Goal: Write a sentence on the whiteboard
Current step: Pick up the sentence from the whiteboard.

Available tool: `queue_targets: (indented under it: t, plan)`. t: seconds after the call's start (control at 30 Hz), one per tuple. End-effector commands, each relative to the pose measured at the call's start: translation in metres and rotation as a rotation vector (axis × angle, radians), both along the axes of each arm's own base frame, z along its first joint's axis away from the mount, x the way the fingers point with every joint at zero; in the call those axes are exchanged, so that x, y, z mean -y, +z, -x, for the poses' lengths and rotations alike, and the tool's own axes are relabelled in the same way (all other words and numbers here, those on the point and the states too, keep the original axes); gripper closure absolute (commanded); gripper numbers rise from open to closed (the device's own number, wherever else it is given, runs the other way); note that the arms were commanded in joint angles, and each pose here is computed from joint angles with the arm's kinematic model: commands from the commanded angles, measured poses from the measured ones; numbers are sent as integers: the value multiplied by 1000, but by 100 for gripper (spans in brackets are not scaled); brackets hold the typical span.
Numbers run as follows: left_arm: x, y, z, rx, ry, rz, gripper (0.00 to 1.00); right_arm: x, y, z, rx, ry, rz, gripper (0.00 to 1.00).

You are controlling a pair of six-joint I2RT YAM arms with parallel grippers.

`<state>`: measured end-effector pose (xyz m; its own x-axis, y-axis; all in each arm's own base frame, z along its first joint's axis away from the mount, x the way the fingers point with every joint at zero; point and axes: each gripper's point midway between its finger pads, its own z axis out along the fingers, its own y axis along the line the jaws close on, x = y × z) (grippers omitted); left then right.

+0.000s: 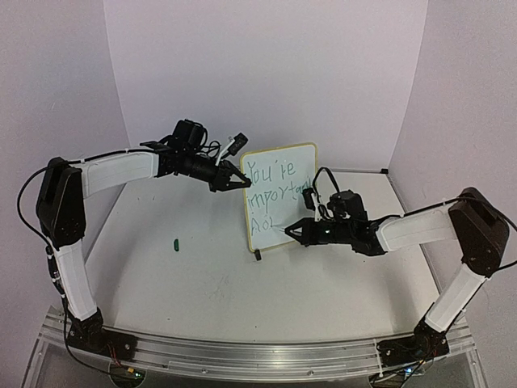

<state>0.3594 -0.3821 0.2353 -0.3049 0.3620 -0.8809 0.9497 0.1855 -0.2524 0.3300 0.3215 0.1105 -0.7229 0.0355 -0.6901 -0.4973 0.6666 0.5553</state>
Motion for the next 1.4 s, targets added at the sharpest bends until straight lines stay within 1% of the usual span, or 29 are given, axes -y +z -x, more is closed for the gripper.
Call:
queue_targets:
  t: [0.0, 0.17, 0.33, 0.67, 1.0, 1.2, 1.37]
  plan:
    - [3, -22, 19, -86, -34, -63, 100, 8, 10, -10, 43, -59, 6, 100]
    - [2, -22, 18, -86, -35, -63, 100, 10, 31, -10, 84, -66, -14, 100]
    - [2, -22, 19, -85, -35, -62, 100, 11, 41, -9, 106, -65, -20, 100]
    - [3, -22, 19, -88, -35, -63, 100, 9, 15, -8, 49, -51, 14, 100]
    - [3, -23, 19, -89, -36, -62, 100, 15, -7, -6, 9, -75, 49, 100]
    - [3, -22, 19, -88, -37, -61, 100, 17, -5, -8, 17, -88, 55, 100]
    - [3, -21, 19, -86, -37, -60, 100, 19, 12, -11, 57, -99, 45, 100]
